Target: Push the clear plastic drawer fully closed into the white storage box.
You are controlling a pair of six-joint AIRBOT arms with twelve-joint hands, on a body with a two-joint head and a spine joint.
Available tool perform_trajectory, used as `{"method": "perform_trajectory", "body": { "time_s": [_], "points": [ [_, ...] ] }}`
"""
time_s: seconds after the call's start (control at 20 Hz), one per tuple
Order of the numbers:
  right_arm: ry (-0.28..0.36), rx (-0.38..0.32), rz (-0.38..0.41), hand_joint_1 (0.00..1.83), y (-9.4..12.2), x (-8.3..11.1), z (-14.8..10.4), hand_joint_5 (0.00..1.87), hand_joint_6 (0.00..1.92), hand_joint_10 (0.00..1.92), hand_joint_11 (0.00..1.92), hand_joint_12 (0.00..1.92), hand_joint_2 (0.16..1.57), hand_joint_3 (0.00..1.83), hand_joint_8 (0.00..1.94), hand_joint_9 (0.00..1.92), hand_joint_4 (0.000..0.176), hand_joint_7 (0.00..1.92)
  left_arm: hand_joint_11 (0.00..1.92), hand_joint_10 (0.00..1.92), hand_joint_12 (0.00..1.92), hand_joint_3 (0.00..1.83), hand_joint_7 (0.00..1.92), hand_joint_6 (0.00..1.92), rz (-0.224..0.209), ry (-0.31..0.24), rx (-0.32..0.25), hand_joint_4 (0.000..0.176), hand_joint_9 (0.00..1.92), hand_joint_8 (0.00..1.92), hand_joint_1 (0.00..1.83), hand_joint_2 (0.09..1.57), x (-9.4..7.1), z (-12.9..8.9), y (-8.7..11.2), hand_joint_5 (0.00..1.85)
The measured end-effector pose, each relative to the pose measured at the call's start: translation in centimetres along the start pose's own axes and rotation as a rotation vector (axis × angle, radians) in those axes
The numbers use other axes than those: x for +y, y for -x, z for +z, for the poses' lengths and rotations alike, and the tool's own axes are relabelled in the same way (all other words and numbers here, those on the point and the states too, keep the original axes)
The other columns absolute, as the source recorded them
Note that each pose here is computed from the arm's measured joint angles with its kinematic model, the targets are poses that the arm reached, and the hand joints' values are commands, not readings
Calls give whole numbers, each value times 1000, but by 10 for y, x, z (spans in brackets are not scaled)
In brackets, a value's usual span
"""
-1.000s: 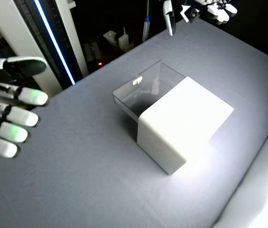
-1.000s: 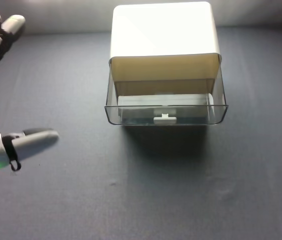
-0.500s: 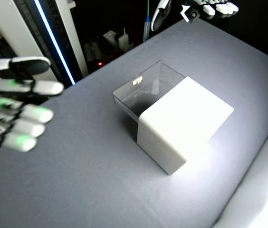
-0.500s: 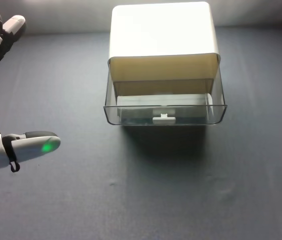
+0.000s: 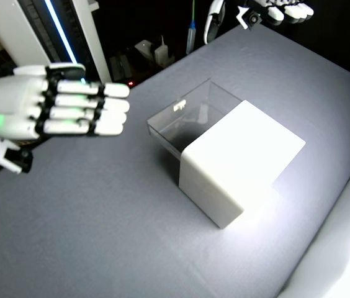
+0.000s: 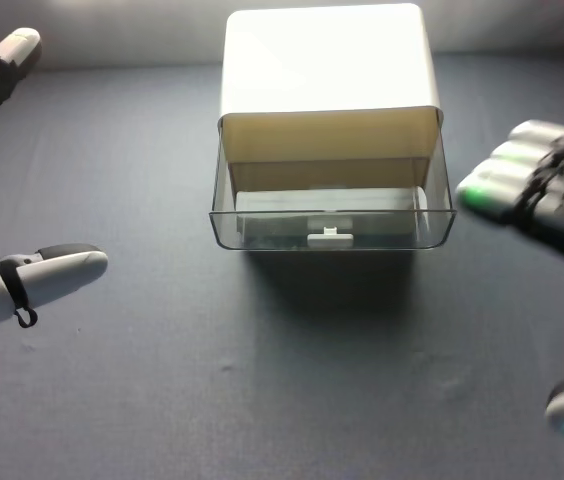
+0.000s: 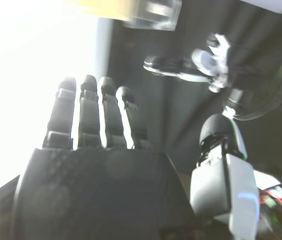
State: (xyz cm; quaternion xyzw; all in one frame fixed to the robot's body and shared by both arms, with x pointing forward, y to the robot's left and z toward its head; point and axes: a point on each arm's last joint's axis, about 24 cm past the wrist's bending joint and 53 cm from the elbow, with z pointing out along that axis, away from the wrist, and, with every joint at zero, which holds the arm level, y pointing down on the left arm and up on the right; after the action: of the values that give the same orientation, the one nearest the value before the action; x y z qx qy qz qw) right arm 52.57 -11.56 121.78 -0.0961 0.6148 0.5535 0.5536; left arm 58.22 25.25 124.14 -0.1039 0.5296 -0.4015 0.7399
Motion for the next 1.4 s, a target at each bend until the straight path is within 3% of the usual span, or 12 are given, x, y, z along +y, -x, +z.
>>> {"method": "perform_trajectory", "body": {
  "time_s": [0.5, 0.55, 0.6, 0.65, 0.7, 0.8, 0.85, 0.9, 0.95, 1.05, 1.2, 1.4],
  "points": [
    [145, 217, -32, 4, -47, 39, 30, 7, 0, 3, 18, 21, 1104, 0, 1, 61, 25, 70, 0, 0, 0, 19, 0, 0, 6, 24, -4, 173, 0, 0, 289, 889, 6, -2, 1, 0],
    [150, 226, -27, 642, -49, 41, 31, 515, 160, 16, 3, 422, 1260, 0, 40, 171, 12, 335, 0, 0, 0, 18, 0, 0, 5, 24, -4, 175, 0, 0, 292, 888, 6, -2, 1, 0],
    [160, 226, -15, 507, -48, 43, 33, 186, 31, 5, 0, 168, 1248, 0, 7, 101, 63, 159, 0, 0, 0, 16, 0, 0, 6, 25, -4, 171, 0, 0, 274, 887, 7, -2, 1, 0],
    [171, 243, -26, 635, -52, 45, 33, 467, 60, 10, 0, 839, 1148, 19, 1, 41, 35, 65, 0, 0, 0, 19, 0, 0, 6, 25, -3, 159, 0, 0, 282, 896, 7, -2, 1, 0],
    [171, 259, -20, 581, -56, 45, 34, 335, 11, 5, 0, 948, 1223, 17, 5, 23, 0, 86, 0, 0, 0, 23, 0, 0, 6, 24, -3, 150, 0, 0, 286, 907, 6, -2, 1, 0],
    [186, 283, -1, 501, -64, 47, 38, 339, 11, 2, 0, 595, 1236, 1, 1, 18, 0, 112, 0, 0, 0, 11, 0, 0, 8, 30, -2, 161, 0, 0, 283, 887, 8, -3, 1, 0],
    [192, 297, 15, 728, -68, 45, 43, 238, 34, 0, 0, 38, 1253, 0, 9, 0, 7, 100, 0, 0, 0, 1, 0, 0, 8, 31, -3, 154, 0, 0, 287, 867, 8, -3, 1, 0],
    [189, 303, 26, 728, -70, 43, 45, 238, 34, 0, 0, 38, 1253, 0, 9, 0, 7, 100, 0, 0, 0, 1, 0, 0, 8, 29, -3, 154, 0, 0, 287, 867, 8, -3, 1, 0],
    [183, 312, 31, 699, -74, 39, 48, 262, 23, 0, 0, 7, 1020, 0, 3, 0, 112, 86, 0, 0, 0, 0, 0, 0, 8, 28, -1, 160, 0, 0, 305, 865, 8, -3, 1, 0],
    [170, 331, 14, 111, -80, 34, 51, 345, 5, 0, 0, 0, 902, 0, 0, 0, 93, 72, 0, 0, 0, 0, 0, 0, 8, 29, -3, 150, 0, 0, 311, 853, 8, -3, 1, 0],
    [160, 348, 8, 0, -88, 27, 60, 131, 0, 0, 0, 0, 954, 12, 0, 0, 30, 51, 0, 0, 0, 3, 0, 0, 8, 28, 0, 153, 0, 0, 327, 871, 7, -3, 1, 0],
    [132, 368, 3, 0, -96, 18, 64, 92, 0, 0, 0, 0, 967, 13, 0, 0, 59, 0, 0, 0, 0, 0, 0, 0, 8, 33, -4, 149, 0, 0, 332, 830, 9, -3, 2, 0]
  ]
}}
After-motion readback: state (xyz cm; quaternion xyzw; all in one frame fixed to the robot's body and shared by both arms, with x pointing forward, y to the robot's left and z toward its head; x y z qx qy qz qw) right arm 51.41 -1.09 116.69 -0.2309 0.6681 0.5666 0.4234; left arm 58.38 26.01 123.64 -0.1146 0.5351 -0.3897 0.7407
